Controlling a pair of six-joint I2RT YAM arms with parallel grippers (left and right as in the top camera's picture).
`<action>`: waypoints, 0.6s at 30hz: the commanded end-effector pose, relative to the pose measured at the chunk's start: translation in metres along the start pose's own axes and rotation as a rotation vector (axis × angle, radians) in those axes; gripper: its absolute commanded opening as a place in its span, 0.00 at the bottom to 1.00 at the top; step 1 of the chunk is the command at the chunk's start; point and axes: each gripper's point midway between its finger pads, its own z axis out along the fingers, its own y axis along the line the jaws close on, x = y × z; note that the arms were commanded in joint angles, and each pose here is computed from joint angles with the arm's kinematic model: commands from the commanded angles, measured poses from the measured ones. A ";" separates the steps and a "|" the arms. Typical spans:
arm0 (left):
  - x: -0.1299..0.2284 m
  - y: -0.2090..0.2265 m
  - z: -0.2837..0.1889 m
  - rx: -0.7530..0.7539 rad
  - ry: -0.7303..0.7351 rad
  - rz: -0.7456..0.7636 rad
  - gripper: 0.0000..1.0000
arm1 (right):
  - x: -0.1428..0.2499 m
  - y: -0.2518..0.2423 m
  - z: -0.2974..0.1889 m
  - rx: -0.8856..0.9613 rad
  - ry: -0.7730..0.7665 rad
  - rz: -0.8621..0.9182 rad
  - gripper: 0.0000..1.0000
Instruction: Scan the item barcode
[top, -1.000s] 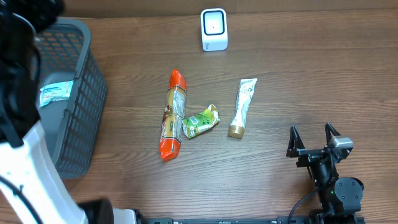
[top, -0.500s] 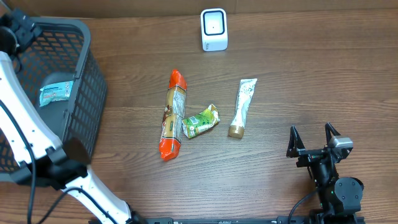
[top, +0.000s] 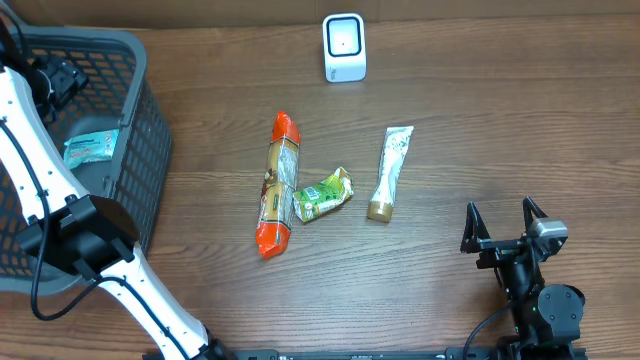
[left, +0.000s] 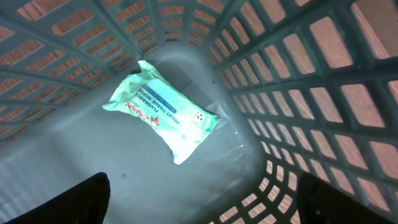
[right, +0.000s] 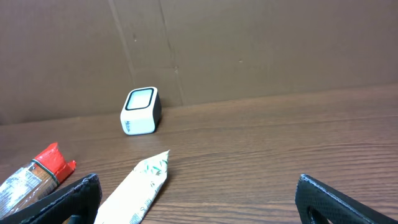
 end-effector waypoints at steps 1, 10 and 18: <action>0.009 0.002 0.038 -0.029 0.073 0.000 0.87 | 0.002 0.001 0.000 -0.003 -0.005 0.002 1.00; 0.008 0.003 0.037 -0.035 0.066 0.000 0.87 | 0.002 0.001 0.000 -0.003 -0.005 0.002 1.00; 0.002 -0.005 -0.011 0.025 -0.009 0.002 0.86 | 0.002 0.001 0.000 -0.003 -0.005 0.002 1.00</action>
